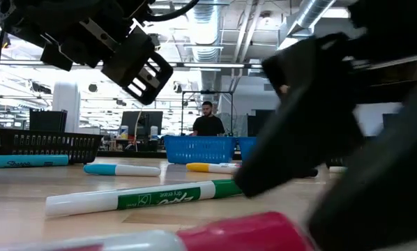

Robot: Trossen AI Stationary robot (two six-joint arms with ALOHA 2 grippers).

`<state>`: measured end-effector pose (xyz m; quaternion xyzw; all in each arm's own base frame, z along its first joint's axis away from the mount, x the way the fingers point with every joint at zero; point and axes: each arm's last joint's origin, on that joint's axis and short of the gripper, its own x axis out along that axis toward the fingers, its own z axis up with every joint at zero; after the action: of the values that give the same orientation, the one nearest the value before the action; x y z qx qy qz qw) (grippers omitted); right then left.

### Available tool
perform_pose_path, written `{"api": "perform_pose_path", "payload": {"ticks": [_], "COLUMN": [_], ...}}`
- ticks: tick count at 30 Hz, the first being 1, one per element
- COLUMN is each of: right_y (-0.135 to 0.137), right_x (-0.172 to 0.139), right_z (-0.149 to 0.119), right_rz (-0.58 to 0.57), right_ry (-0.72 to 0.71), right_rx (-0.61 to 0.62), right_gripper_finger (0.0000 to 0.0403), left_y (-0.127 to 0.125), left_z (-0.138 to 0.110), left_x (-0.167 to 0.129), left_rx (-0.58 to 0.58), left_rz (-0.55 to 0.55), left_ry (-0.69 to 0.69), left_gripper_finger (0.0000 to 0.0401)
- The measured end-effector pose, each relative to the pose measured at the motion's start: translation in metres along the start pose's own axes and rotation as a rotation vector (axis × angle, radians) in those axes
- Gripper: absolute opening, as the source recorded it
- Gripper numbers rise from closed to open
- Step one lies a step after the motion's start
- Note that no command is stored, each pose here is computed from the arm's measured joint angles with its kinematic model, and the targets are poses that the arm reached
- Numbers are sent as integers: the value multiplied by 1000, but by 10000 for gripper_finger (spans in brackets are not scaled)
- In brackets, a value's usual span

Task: Pick & Place Markers
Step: Put the red solvent marker into the left blue bin

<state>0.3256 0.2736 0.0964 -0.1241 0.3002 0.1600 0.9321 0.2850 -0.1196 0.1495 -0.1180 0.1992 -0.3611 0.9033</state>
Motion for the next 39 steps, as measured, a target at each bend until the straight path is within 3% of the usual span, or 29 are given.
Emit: {"api": "perform_pose_path", "payload": {"ticks": [13, 19, 23, 30, 35, 39], "right_y": [-39, -69, -89, -121, -145, -165], "right_x": [8, -17, -56, -110, -123, -122], "right_z": [16, 41, 69, 89, 90, 84], "right_rz": [-85, -184, -241, -275, -317, -351], "right_ry": [6, 29, 11, 31, 67, 121], "right_rx": [-271, -349, -322, -185, -146, -122], "right_gripper_finger": [175, 175, 175, 173, 152, 129], "left_y": [-14, -29, -50, -83, -89, -82], "left_z": [-4, -8, -10, -2, 6, 1], "left_x": [6, 12, 21, 34, 51, 70], "left_rx": [9, 26, 55, 91, 0, -58], "left_rz": [-38, 3, 37, 186, 220, 249], "left_ry": [17, 12, -5, -104, -148, -68], "left_gripper_finger": [163, 163, 163, 162, 137, 120]}}
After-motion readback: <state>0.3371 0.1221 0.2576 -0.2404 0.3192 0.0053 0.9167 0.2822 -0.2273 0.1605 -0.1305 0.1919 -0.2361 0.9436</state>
